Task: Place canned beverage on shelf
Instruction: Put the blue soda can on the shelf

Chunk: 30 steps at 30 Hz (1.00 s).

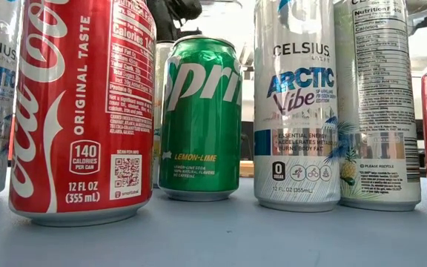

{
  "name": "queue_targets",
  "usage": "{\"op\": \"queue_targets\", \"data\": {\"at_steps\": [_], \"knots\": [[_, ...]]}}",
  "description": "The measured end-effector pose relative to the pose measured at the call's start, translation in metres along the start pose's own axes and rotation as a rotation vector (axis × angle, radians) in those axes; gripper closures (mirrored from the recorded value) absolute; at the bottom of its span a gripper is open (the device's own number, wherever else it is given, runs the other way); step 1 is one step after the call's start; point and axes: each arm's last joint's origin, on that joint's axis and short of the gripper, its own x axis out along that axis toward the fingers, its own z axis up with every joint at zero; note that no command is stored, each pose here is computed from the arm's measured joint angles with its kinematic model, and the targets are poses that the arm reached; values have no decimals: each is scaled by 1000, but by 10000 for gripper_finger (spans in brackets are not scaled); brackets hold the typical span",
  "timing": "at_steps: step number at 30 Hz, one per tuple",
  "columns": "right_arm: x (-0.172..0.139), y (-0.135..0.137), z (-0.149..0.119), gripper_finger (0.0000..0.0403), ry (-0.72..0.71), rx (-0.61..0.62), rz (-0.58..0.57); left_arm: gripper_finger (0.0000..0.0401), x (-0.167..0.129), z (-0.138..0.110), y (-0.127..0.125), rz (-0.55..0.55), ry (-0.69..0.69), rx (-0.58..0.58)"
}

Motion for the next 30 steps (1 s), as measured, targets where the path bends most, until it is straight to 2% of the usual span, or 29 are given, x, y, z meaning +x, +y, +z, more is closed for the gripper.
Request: {"op": "queue_targets", "data": {"at_steps": [5,8,10,12,16,21,26,30], "knots": [[-4,-33,28,111,-60,-186,-36,112,-59,5,-8,99,-101,-76],[-6,-68,53,111,-104,-198,-85,112,-97,4,-17,131,-194,-177],[-6,-91,67,111,-107,-148,-105,112,-124,0,-26,90,-269,-227],[-2,-107,78,111,-91,-118,-105,112,-149,-5,-37,-9,-355,-245],[6,-118,89,112,-40,-159,-48,113,-186,-15,-65,-183,-442,-281],[15,-120,92,112,-7,-238,-47,113,-209,-12,-108,-339,-417,-275],[18,-120,92,112,11,-294,-36,113,-214,14,-155,-357,-406,-189],[19,-123,93,112,20,-295,-42,113,-202,43,-191,-371,-382,-216]]}}
